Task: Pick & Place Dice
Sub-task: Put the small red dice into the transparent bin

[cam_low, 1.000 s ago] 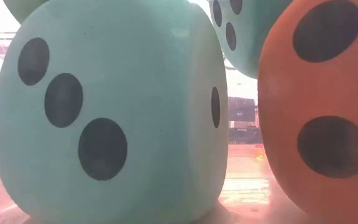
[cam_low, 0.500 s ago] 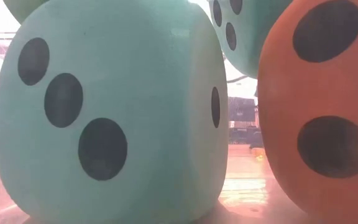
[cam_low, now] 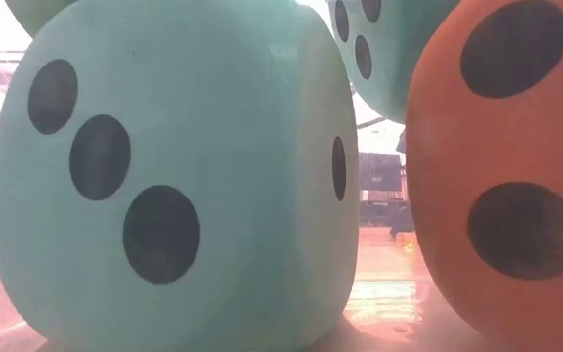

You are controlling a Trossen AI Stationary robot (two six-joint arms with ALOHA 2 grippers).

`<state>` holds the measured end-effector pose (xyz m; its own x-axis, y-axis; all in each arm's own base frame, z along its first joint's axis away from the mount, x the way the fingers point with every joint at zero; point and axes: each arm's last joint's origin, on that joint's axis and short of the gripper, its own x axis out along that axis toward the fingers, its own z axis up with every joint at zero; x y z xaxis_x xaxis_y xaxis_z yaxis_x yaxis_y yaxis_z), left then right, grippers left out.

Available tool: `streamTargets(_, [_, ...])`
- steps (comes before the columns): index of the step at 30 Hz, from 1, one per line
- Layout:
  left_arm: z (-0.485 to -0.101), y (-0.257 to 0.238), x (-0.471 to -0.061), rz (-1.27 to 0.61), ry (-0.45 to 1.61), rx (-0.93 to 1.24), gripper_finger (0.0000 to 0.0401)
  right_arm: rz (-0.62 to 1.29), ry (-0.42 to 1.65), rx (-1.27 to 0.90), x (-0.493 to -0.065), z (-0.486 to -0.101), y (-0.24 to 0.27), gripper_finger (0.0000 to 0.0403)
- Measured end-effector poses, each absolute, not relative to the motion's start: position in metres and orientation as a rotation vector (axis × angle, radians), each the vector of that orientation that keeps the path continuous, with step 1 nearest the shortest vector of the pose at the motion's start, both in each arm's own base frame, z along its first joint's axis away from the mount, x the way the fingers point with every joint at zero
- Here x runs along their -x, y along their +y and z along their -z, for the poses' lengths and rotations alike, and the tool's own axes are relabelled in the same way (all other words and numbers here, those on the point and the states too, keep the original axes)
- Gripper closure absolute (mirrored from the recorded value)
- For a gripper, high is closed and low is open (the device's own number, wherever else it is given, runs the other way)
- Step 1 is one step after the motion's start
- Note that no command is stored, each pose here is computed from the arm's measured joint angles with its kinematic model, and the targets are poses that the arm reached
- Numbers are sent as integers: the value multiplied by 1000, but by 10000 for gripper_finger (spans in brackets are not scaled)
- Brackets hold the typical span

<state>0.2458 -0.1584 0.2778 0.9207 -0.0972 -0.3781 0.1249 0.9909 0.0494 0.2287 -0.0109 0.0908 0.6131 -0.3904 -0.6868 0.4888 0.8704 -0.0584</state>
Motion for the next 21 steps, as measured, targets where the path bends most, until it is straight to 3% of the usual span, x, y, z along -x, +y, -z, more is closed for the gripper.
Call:
streamTargets(6, [-278,-158,-246,114,385,-73,246,504,760,-141,-228,-91,-11,355])
streamTargets(21, [-278,-158,-246,114,384,-73,243,502,763,-142,-228,-90,-11,351])
